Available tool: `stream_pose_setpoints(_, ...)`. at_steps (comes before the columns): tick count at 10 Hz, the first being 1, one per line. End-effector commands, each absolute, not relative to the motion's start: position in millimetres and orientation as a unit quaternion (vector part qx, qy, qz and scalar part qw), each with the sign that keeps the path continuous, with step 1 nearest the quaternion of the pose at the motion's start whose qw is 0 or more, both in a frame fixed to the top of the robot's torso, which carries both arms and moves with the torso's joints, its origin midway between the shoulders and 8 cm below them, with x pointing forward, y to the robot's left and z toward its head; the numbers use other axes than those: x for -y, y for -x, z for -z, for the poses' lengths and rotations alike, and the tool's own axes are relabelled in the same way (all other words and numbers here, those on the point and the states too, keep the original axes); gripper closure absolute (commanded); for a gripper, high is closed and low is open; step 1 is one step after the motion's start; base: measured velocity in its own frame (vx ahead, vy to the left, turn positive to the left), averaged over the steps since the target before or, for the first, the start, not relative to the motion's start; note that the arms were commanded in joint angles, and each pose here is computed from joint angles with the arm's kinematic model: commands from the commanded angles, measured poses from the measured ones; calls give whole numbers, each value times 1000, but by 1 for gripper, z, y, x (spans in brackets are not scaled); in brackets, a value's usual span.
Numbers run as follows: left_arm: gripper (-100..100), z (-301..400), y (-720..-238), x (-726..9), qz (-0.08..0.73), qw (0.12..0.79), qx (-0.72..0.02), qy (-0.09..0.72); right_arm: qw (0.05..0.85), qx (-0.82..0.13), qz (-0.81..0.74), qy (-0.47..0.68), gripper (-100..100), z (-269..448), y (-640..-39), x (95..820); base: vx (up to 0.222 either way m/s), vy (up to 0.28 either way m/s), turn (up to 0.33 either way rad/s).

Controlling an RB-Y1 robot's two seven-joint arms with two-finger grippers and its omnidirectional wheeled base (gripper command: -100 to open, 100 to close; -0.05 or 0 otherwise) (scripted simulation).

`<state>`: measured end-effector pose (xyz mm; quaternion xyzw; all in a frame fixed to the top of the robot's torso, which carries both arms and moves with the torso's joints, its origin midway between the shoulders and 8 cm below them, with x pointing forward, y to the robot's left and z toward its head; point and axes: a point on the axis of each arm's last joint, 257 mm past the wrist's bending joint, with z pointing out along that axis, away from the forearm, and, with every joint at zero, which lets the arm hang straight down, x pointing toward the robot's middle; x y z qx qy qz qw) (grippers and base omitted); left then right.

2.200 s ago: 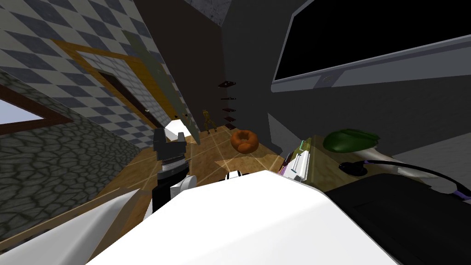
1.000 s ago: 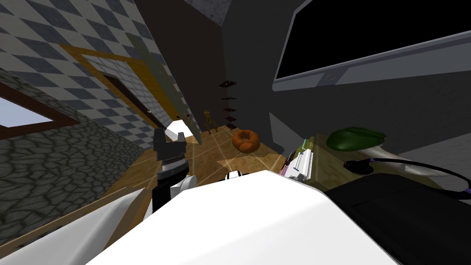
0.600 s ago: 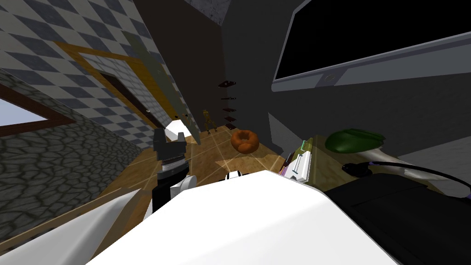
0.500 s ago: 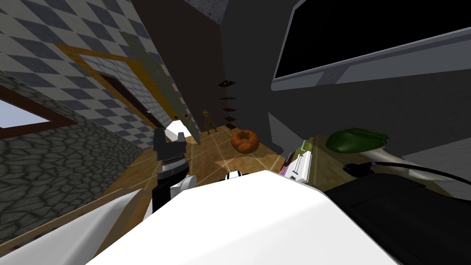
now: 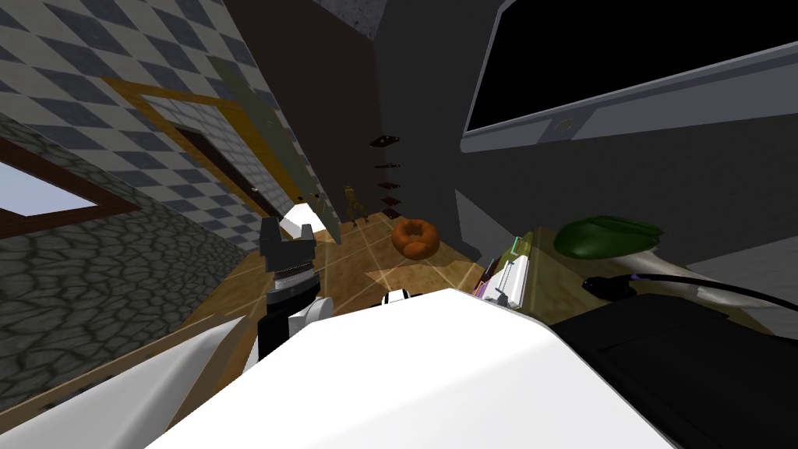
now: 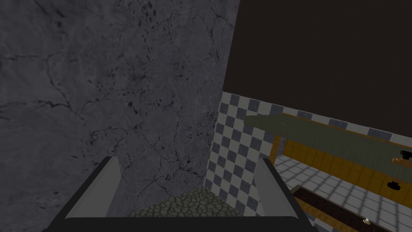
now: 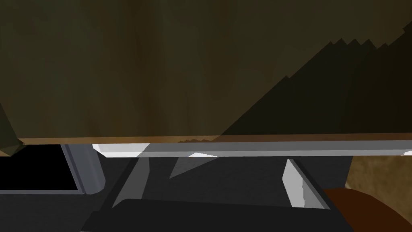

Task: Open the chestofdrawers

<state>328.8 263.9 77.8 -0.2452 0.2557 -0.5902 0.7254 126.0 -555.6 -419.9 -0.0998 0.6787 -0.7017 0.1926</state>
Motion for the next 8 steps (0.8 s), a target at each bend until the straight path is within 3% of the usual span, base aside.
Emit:
stream_pose_setpoints(1, 0, -78, -329, -264, 590, 725, -256, 245, 197, -685, 695, 92, -100, 418, -137, 574, -37, 32, 26)
stream_pose_setpoints(8, 0, -78, -329, -264, 590, 725, -256, 245, 211, -698, 681, 73, -100, 408, -167, 614, -33, 25, 21)
